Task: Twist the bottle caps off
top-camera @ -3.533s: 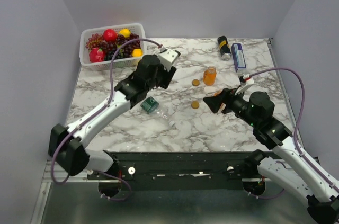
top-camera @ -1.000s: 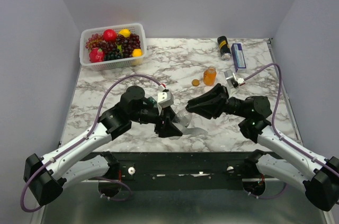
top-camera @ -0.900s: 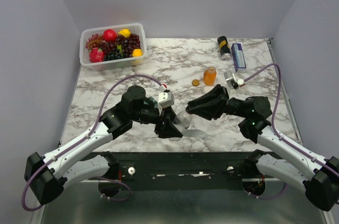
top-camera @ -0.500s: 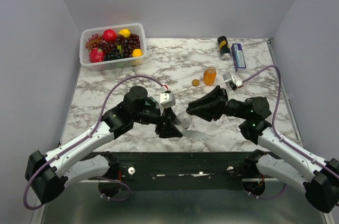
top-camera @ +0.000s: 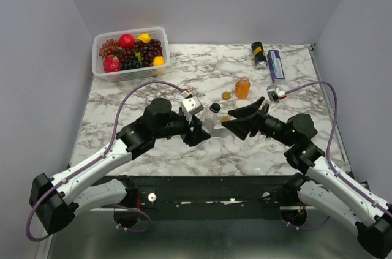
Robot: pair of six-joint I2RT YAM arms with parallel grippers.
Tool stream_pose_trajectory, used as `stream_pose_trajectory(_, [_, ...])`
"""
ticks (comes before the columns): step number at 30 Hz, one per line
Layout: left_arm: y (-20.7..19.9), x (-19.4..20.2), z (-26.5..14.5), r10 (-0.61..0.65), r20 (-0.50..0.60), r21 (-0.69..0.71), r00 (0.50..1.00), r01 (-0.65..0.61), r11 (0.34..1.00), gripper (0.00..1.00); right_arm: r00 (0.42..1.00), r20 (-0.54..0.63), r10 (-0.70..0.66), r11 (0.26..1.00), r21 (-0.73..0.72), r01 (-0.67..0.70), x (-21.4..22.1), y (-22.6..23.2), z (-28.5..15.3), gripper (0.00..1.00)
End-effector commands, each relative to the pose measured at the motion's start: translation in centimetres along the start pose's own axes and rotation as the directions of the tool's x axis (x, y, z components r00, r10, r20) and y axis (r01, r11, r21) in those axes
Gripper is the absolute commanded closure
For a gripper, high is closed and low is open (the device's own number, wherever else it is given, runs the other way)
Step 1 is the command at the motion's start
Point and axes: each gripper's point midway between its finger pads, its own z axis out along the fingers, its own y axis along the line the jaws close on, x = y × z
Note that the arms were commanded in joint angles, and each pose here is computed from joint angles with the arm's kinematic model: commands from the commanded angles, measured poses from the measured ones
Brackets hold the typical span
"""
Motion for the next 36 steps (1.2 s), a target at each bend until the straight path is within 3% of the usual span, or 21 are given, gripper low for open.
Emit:
stream_pose_trajectory(1, [2.2,-0.4,0.0,0.025,-0.013,-0.177,1.000,-0.026,0.984,0.67,0.990,0.056,0.127,0.981,0.140,-0.133,-0.2,-2.3,0.2,0.19])
stream_pose_trajectory(9, [2.4,0.8,0.7,0.015,-0.064,-0.217,0.998,-0.029,0.976,0.67,0.982,0.048,0.180,0.967,0.172,-0.186,0.5,-2.7,2.4,0.26])
stream_pose_trajectory(36, [1.7,2.4,1.6,0.032,-0.136,-0.218,0.990,-0.061,0.974,0.67,0.989,0.040,0.144,0.964,0.221,-0.149,1.1,-2.7,4.4,0.29])
